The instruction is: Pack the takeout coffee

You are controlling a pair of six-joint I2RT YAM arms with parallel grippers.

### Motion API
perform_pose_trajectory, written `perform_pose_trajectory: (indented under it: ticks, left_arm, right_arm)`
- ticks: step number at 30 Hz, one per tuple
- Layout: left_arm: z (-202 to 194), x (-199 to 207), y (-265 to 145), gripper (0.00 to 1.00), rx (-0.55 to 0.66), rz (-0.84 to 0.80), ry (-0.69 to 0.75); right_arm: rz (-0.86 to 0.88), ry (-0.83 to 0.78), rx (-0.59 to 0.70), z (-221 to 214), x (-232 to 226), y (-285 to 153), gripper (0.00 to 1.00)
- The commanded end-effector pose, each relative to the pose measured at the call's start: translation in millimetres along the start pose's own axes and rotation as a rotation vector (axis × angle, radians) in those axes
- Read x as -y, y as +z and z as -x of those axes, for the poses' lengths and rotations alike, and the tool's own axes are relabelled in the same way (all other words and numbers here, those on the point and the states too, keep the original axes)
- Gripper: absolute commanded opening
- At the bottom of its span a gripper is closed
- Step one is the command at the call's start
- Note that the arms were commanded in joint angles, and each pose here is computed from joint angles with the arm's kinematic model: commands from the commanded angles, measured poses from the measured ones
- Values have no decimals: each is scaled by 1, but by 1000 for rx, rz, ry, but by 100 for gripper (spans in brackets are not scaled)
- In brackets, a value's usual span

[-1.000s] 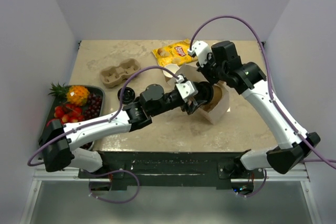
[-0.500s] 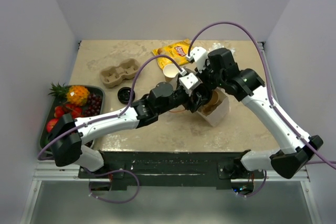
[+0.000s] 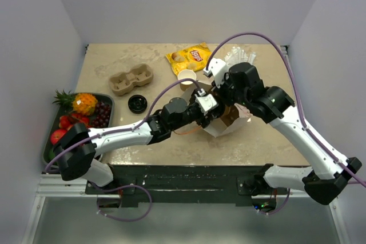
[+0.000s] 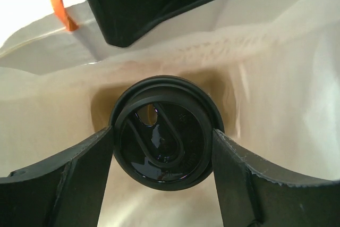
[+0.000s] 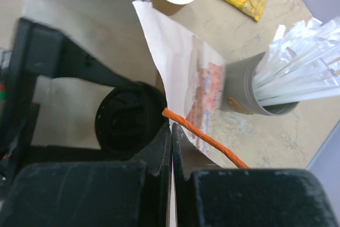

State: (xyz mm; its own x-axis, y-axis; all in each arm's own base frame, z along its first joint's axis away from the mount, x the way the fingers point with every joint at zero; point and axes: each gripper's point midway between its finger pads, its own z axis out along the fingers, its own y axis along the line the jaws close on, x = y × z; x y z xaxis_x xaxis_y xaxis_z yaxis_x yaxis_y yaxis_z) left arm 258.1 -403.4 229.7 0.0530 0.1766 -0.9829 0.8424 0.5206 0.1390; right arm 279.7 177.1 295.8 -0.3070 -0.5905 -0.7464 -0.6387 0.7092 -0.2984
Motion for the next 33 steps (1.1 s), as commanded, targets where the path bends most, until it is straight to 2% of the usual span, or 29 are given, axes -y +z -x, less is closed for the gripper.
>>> perform_pose_trajectory:
  ticks: [1, 8, 15, 17, 25, 33]
  left_arm:
    - [33, -13, -6, 0, 125, 39, 184]
    - [17, -14, -9, 0, 115, 52, 292]
    - [18, -16, -8, 0, 129, 57, 390]
    - [17, 1, -7, 0, 146, -42, 423]
    - [13, 57, -17, 0, 181, -350, 398]
    - [0, 74, -3, 0, 162, -387, 481]
  right_arm:
    - [-17, -13, 128, 19, -7, -13, 0]
    - [7, -8, 95, -2, -18, -4, 0]
    - [14, 22, 114, 5, -19, -3, 0]
    - [14, 27, 115, 6, -19, -3, 0]
    - [-17, -24, 144, 8, -12, -5, 0]
    - [50, -110, 165, 18, -27, -15, 0]
